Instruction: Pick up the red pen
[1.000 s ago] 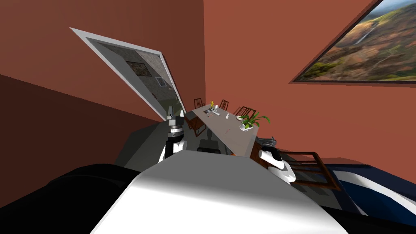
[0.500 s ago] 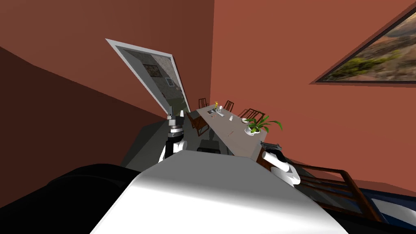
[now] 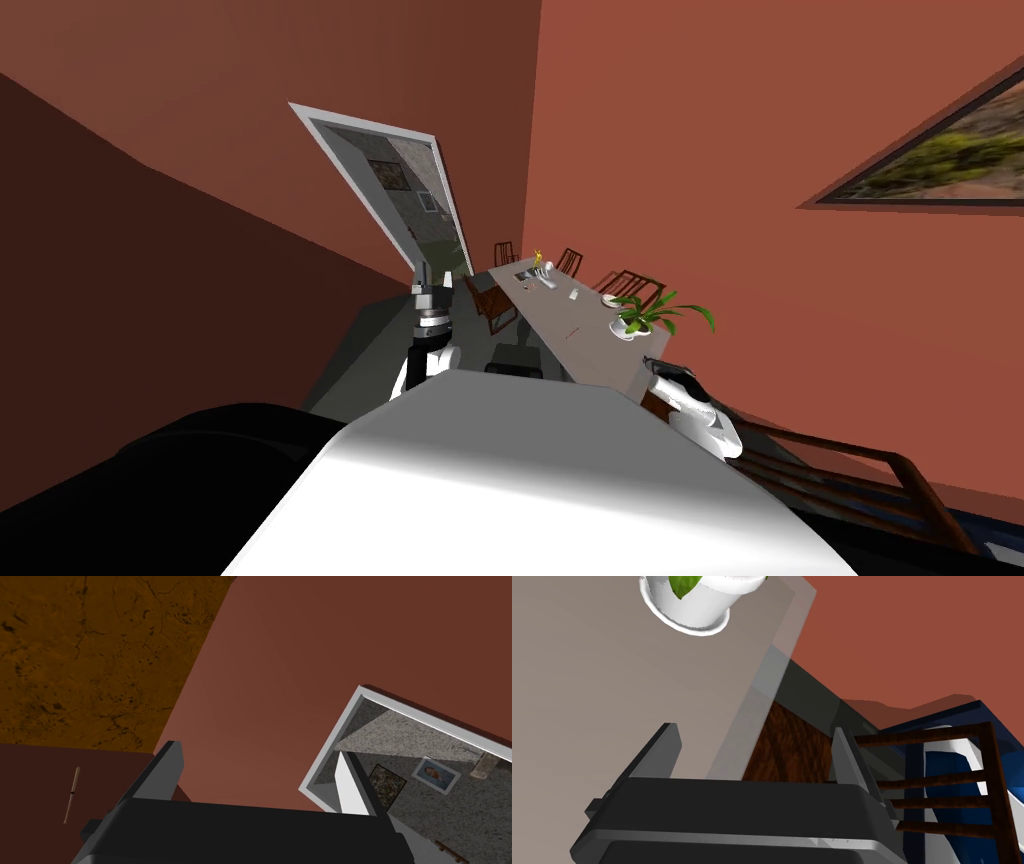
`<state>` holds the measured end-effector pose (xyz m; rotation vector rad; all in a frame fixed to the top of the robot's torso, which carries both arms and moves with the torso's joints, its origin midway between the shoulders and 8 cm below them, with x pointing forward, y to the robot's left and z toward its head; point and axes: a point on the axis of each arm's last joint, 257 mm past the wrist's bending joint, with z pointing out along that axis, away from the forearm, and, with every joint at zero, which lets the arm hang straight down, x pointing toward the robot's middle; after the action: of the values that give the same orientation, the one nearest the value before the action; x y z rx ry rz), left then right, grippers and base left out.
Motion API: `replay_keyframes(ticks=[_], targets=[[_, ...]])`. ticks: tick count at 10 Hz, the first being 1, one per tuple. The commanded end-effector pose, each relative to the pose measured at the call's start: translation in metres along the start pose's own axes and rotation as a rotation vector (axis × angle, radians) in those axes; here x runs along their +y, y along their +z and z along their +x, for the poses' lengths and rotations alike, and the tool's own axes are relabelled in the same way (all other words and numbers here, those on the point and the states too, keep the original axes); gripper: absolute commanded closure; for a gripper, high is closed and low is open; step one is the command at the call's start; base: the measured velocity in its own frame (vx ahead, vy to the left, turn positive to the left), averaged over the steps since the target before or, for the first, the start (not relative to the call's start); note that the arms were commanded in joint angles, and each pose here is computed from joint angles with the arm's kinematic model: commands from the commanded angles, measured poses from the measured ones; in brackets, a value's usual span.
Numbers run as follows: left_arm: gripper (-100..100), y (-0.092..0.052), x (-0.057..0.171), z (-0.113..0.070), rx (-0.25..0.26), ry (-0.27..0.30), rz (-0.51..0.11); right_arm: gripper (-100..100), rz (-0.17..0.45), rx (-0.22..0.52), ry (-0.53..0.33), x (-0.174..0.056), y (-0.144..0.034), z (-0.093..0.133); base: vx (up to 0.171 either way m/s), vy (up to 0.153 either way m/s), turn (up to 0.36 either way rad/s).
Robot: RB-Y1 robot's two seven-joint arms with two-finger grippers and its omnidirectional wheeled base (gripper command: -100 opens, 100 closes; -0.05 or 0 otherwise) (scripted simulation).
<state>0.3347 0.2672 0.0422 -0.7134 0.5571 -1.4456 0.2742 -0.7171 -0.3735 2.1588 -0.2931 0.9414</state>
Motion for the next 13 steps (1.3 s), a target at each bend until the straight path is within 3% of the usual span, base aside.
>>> replay_keyframes(ticks=[1, 2, 3, 4, 5, 8, 10, 11, 12, 13], targets=[[0, 0.000, 0.000, 0.000, 0.000, 0.000, 0.000, -100, -0.001, -0.084, 0.090, 0.004, 0.003, -0.028, 0.037, 0.009, 0.279], [0, 0.000, 0.000, 0.000, 0.000, 0.000, 0.000, -100, 0.010, -0.121, 0.099, -0.001, 0.003, -0.045, 0.034, 0.001, 0.097], [0, 0.000, 0.000, 0.000, 0.000, 0.000, 0.000, -100, 0.010, -0.121, 0.099, -0.001, 0.003, -0.045, 0.015, 0.002, -0.055], [0, 0.000, 0.000, 0.000, 0.000, 0.000, 0.000, -100, 0.010, -0.194, 0.183, 0.000, 0.004, -0.066, 0.026, 0.011, 0.205], [0, 0.000, 0.000, 0.000, 0.000, 0.000, 0.000, -100, 0.015, -0.213, 0.184, -0.003, 0.003, -0.075, 0.032, 0.005, 0.169], [0, 0.000, 0.000, 0.000, 0.000, 0.000, 0.000, -100, 0.016, -0.353, 0.348, -0.010, -0.001, -0.118, 0.043, 0.005, 0.175], [0, 0.000, 0.000, 0.000, 0.000, 0.000, 0.000, -100, 0.028, -0.387, 0.351, -0.016, -0.004, -0.129, 0.035, 0.002, 0.061], [0, 0.000, 0.000, 0.000, 0.000, 0.000, 0.000, -100, 0.029, -0.453, 0.430, -0.024, -0.009, -0.148, 0.033, 0.000, 0.188], [0, 0.000, 0.000, 0.000, 0.000, 0.000, 0.000, -100, 0.035, -0.470, 0.430, -0.026, -0.010, -0.151, 0.035, -0.005, 0.130], [0, 0.000, 0.000, 0.000, 0.000, 0.000, 0.000, -100, 0.038, -0.525, 0.504, -0.033, -0.014, -0.162, 0.045, -0.002, 0.247]])
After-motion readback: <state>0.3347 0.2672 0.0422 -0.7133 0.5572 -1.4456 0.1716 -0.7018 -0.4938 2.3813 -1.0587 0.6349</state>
